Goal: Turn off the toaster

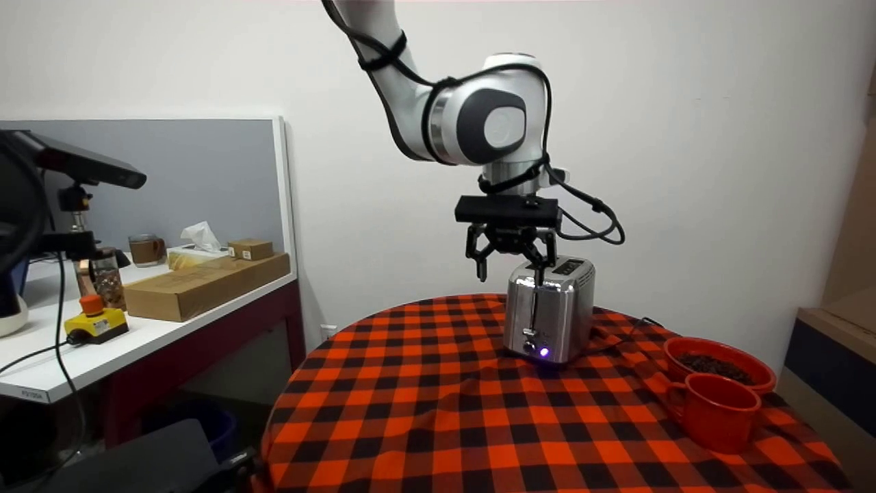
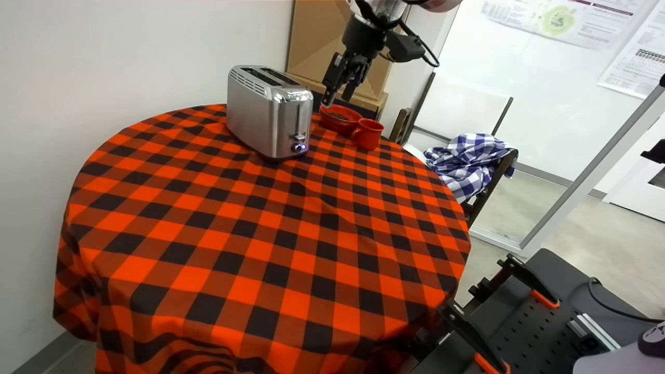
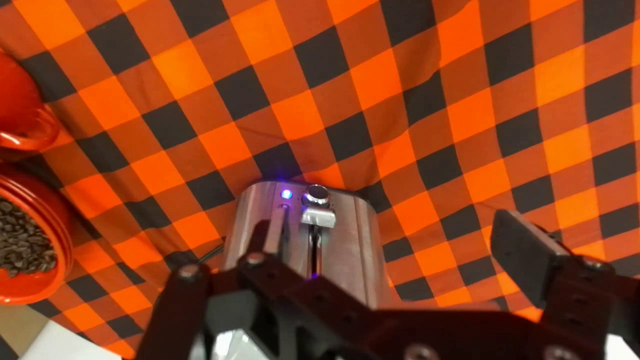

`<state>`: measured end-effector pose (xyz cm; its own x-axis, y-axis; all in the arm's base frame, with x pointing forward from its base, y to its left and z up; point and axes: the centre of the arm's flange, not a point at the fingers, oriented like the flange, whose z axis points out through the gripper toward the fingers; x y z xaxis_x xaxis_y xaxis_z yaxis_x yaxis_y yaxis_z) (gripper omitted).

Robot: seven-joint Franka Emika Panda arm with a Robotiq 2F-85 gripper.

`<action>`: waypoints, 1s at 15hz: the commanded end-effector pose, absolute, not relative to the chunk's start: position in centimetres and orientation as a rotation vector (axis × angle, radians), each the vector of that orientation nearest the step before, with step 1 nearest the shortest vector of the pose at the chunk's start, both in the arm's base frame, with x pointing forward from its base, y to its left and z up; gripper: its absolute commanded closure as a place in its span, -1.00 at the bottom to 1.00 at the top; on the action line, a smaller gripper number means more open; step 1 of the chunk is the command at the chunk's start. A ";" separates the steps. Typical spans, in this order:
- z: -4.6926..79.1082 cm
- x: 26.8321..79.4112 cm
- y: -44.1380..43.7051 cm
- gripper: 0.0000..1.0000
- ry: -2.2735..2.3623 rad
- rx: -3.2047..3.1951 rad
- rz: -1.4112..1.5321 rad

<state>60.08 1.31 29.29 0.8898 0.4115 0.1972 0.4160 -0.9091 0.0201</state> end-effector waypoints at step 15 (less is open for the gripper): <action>17.4 66.6 -3.1 -1.00 -0.550 -3.036 -0.467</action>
